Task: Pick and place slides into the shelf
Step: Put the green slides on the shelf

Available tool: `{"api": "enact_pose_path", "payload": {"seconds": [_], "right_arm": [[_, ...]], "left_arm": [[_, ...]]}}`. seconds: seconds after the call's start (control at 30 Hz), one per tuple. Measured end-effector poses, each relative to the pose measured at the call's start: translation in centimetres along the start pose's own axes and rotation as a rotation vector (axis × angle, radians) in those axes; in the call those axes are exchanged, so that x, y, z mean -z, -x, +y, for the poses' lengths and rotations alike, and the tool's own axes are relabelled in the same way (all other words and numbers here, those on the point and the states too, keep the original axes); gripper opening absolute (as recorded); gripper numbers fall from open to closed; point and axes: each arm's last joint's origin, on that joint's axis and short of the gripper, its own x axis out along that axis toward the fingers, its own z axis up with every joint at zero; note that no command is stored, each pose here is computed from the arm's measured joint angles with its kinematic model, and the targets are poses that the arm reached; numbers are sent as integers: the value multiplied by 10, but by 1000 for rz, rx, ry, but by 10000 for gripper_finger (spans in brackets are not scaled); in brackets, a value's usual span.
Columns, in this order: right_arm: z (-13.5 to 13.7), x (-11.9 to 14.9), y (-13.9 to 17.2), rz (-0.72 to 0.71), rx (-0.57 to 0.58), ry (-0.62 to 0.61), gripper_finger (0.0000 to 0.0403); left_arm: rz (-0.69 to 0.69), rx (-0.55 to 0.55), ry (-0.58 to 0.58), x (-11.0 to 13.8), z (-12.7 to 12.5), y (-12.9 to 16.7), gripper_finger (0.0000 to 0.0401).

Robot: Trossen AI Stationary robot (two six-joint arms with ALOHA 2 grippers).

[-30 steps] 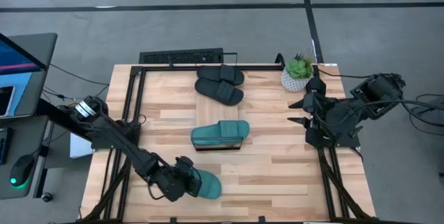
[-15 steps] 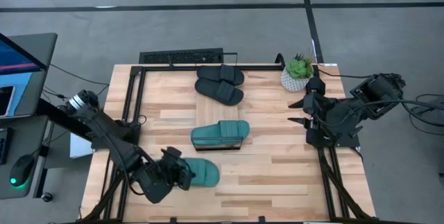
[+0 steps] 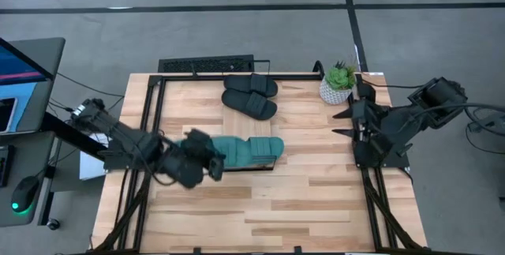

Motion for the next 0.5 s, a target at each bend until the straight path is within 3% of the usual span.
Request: {"api": "enact_pose_path", "payload": {"seconds": [0.23, 0.5], "right_arm": [[-4, 1, 4, -16, 9, -7, 166], [-9, 0, 1, -24, 70, -26, 166]], "left_arm": [[-49, 19, -68, -55, 16, 6, 0], [-49, -43, -195, -113, 45, -7, 0]]}}
